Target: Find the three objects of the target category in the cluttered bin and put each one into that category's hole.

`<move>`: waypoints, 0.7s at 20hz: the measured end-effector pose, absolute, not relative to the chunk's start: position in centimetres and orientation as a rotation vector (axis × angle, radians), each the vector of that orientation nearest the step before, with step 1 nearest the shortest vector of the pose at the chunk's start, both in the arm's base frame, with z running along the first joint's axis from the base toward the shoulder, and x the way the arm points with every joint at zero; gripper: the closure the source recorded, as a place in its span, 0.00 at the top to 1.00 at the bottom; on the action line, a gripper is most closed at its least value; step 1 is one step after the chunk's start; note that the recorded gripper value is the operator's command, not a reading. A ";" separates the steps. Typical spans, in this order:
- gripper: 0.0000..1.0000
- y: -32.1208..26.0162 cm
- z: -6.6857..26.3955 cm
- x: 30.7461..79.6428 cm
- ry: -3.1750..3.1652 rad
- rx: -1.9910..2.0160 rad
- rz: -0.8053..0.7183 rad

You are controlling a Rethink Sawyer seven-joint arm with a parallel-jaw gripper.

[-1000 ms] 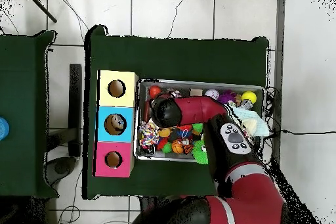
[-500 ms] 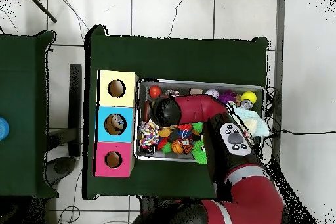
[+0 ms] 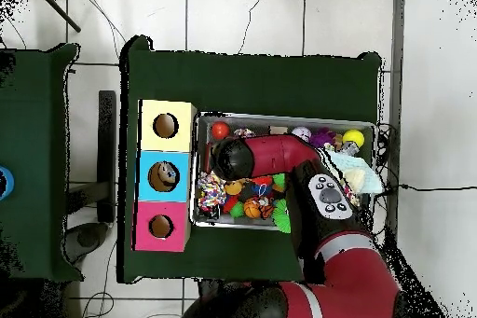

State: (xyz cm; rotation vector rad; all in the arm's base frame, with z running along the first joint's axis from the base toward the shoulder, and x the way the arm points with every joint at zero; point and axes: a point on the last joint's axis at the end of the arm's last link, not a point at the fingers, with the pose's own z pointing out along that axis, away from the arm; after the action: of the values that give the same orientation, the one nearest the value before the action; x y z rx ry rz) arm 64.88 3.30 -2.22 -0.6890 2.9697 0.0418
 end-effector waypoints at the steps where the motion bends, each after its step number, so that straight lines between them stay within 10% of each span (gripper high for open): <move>1: 1.00 3.3 -2.3 64.9 2.971 -0.689 0.043; 14: 1.00 2.9 -4.9 66.0 2.976 -0.668 0.032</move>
State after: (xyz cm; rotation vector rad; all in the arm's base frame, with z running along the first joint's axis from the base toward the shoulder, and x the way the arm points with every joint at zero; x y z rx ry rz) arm 66.03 2.88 -4.87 -0.6680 2.9764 0.0316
